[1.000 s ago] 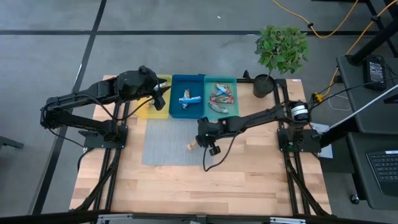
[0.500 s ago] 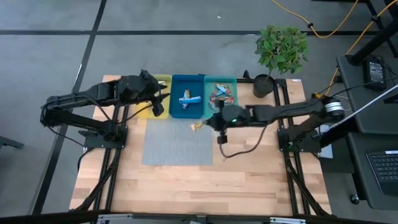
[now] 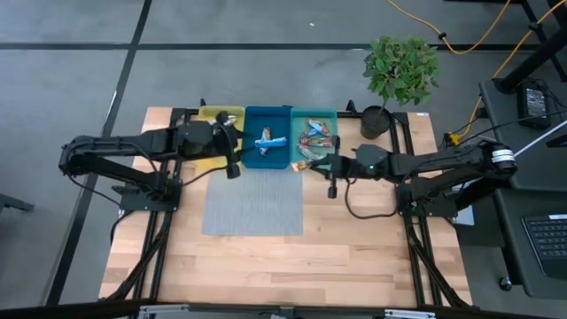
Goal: Pick and place Granola Bars by type
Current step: Put the orange granola bar into the yellow bin
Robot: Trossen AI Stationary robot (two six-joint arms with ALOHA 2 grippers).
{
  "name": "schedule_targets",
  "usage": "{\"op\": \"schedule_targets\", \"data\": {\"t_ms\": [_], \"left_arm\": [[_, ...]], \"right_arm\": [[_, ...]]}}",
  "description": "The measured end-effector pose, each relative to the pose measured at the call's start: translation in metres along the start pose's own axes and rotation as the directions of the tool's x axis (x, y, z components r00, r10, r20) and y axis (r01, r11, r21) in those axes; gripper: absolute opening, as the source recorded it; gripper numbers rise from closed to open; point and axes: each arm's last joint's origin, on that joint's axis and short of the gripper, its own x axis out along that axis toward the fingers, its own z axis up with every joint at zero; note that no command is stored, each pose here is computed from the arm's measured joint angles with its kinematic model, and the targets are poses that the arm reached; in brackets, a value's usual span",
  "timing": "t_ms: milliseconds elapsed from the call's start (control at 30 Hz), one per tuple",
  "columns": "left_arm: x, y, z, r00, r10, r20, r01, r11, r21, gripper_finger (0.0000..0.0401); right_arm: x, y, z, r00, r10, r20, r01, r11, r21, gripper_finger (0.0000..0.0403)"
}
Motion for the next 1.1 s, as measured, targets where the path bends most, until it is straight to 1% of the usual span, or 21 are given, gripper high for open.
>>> {"op": "schedule_targets", "data": {"t_ms": [67,167,233,333,433,600,733,867,1000,1100], "left_arm": [[0.008,-0.004,-0.001,0.999,-0.026,0.022,0.026,0.999,0.018,0.0153],[0.022,-0.011,-0.005,0.998,-0.056,-0.001,0.055,0.996,0.073,0.0161],[0.031,-0.016,-0.005,0.997,-0.079,-0.002,0.079,0.991,0.106,0.0170],[0.041,-0.024,-0.004,0.991,-0.133,0.025,0.129,0.984,0.121,0.0189],[0.047,-0.030,-0.002,0.983,-0.173,0.055,0.164,0.977,0.134,0.0210],[0.051,-0.038,0.003,0.976,-0.190,0.109,0.173,0.974,0.145,0.0243],[0.051,-0.043,0.010,0.964,-0.194,0.180,0.168,0.974,0.153,0.0260],[0.050,-0.046,0.016,0.947,-0.215,0.239,0.182,0.972,0.151,0.0267],[0.050,-0.050,0.019,0.935,-0.231,0.268,0.196,0.969,0.153,0.0265],[0.048,-0.052,0.022,0.922,-0.244,0.301,0.206,0.967,0.153,0.0266]], "right_arm": [[-0.002,0.000,-0.001,0.999,-0.001,0.041,0.001,1.000,0.005,0.0036],[-0.004,0.000,-0.002,0.995,0.006,0.101,-0.007,1.000,0.010,0.0040],[-0.004,0.000,-0.003,0.992,0.004,0.127,-0.005,1.000,0.013,0.0035],[-0.004,-0.003,-0.005,0.991,0.008,0.132,-0.011,1.000,0.018,0.0026],[-0.004,-0.006,-0.006,0.990,0.016,0.138,-0.021,0.999,0.030,0.0026],[-0.004,-0.010,-0.005,0.989,0.006,0.150,-0.013,0.999,0.044,0.0040],[-0.004,-0.011,-0.003,0.981,0.041,0.188,-0.049,0.998,0.040,0.0030],[-0.005,-0.013,0.000,0.971,0.062,0.229,-0.071,0.997,0.034,0.0023],[-0.005,-0.016,0.001,0.966,0.054,0.252,-0.064,0.997,0.035,0.0037],[-0.005,-0.016,0.002,0.964,0.050,0.262,-0.061,0.998,0.035,0.0037]]}}
